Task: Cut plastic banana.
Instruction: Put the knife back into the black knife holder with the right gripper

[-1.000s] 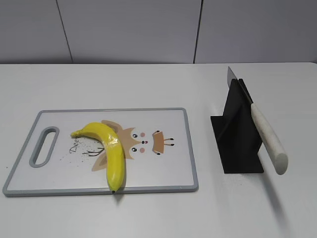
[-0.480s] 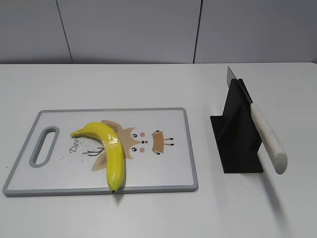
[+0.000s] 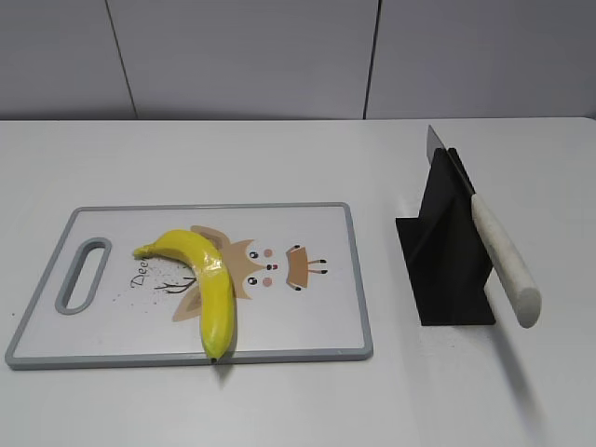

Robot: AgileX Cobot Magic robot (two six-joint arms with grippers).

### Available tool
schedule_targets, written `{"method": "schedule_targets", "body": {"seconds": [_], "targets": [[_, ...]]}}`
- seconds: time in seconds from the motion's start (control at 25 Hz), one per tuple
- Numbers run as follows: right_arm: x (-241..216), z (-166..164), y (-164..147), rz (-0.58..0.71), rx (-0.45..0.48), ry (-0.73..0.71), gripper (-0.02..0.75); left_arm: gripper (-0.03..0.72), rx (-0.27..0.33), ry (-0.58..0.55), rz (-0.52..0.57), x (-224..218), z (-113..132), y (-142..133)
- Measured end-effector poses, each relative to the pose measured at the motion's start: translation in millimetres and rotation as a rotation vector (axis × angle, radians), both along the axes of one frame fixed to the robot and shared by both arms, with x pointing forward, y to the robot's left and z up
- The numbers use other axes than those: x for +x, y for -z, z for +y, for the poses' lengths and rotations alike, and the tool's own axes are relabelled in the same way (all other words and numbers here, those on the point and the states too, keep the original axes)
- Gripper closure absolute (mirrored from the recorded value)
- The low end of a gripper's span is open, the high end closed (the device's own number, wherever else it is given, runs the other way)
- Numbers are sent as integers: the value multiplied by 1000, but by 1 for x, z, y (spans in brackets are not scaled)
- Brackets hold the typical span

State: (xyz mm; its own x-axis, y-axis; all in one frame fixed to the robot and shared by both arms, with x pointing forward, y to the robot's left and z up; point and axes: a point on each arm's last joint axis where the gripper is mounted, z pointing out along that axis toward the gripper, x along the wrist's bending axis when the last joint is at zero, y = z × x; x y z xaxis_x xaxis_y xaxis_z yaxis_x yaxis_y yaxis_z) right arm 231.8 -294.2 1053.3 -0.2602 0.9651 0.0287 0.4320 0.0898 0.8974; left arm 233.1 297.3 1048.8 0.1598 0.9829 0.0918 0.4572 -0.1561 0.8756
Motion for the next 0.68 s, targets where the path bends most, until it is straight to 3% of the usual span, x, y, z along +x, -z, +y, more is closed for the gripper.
{"method": "schedule_targets", "body": {"seconds": [0.2,0.68], "targets": [[1,1,0,0,0,121,150,188,0,-1,0,0,0,0],[1,1,0,0,3,131,150,196,0,-1,0,0,0,0]]}}
